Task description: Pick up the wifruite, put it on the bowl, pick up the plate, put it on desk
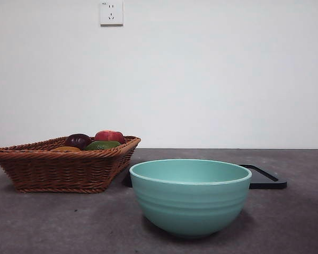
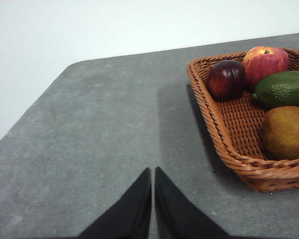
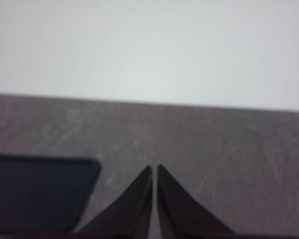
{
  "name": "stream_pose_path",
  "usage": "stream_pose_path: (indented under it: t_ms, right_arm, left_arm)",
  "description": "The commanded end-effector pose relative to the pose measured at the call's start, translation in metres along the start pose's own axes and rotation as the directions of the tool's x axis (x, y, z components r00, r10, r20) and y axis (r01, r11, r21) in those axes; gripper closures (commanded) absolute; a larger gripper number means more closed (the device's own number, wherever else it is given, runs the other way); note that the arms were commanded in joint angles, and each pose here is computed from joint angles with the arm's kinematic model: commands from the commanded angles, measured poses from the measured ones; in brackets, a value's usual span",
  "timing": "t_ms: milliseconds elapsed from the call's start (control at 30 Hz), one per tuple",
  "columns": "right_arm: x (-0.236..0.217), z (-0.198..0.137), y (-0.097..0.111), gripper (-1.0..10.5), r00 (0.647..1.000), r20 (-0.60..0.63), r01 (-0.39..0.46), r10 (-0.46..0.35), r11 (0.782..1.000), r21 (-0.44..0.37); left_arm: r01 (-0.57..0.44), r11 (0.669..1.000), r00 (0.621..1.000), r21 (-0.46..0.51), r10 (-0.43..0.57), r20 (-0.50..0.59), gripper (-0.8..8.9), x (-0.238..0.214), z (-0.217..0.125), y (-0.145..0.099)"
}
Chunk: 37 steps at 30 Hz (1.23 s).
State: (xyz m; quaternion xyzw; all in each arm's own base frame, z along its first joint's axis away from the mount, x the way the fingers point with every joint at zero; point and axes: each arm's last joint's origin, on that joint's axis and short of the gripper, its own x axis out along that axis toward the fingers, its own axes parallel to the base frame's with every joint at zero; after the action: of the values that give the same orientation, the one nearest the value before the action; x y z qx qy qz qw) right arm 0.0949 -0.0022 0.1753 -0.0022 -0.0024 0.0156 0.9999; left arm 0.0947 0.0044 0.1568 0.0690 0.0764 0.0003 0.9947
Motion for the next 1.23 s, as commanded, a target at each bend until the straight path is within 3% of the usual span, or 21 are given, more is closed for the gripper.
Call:
stream_pose_path:
  t_ms: [33, 433, 1233]
  right_arm:
    - [0.001, -0.006, 0.0, 9.4, 1.0, -0.006, 0.002, -0.002, 1.0, -0.003]
    - [0.001, -0.026, 0.0, 9.4, 0.985, -0.174, 0.003, -0.001, 1.0, 0.013]
    - [0.001, -0.023, 0.0, 9.4, 0.988, -0.153, 0.004, 0.0, 1.0, 0.022]
  left_arm:
    - [-0.001, 1.0, 1.0, -0.005, 0.001, -0.026, 8.05, 0.002, -0.007, -0.001]
    - [0.0, 1.0, 1.0, -0.005, 0.0, -0.026, 8.05, 0.002, -0.007, -0.001]
    - [0.0, 1.0, 1.0, -0.005, 0.0, -0.026, 8.05, 0.002, -0.007, -0.001]
